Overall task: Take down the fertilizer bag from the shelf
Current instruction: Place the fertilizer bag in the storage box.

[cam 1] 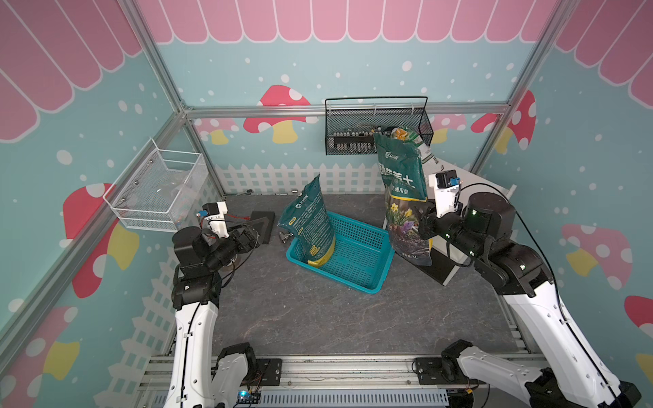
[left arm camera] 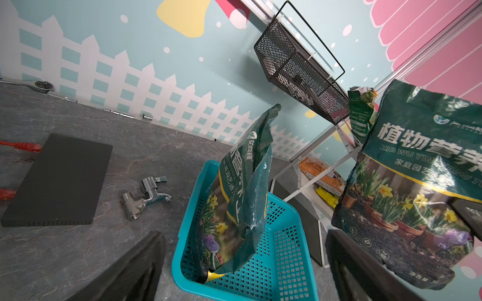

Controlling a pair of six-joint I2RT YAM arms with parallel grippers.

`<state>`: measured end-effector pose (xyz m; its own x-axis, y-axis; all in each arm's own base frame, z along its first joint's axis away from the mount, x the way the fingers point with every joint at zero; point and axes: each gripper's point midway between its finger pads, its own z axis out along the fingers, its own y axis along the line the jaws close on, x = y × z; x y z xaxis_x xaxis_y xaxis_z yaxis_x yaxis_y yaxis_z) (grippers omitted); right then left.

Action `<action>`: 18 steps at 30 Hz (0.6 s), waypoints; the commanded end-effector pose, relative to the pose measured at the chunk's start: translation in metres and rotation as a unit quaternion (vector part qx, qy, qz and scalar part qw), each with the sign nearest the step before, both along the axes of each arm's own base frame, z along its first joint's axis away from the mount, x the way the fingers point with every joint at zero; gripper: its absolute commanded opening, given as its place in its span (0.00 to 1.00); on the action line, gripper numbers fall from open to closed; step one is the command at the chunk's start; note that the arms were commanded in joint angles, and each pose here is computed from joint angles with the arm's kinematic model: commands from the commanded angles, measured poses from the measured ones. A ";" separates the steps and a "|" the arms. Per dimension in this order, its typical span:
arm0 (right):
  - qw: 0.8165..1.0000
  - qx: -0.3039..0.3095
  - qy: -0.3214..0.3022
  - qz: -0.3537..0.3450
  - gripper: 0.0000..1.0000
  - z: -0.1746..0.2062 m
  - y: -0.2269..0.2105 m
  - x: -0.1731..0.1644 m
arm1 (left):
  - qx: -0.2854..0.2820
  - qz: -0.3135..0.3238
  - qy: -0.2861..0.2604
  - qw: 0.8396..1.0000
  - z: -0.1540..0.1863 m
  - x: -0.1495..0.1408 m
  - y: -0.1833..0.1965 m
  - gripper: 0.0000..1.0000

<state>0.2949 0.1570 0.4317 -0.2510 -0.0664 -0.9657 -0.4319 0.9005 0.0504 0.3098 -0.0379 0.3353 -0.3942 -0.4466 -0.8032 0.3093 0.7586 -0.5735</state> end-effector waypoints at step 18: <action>0.984 0.090 -0.104 -0.114 0.00 0.011 0.071 0.030 | 0.016 0.003 -0.017 1.000 0.012 -0.004 -0.002 0.99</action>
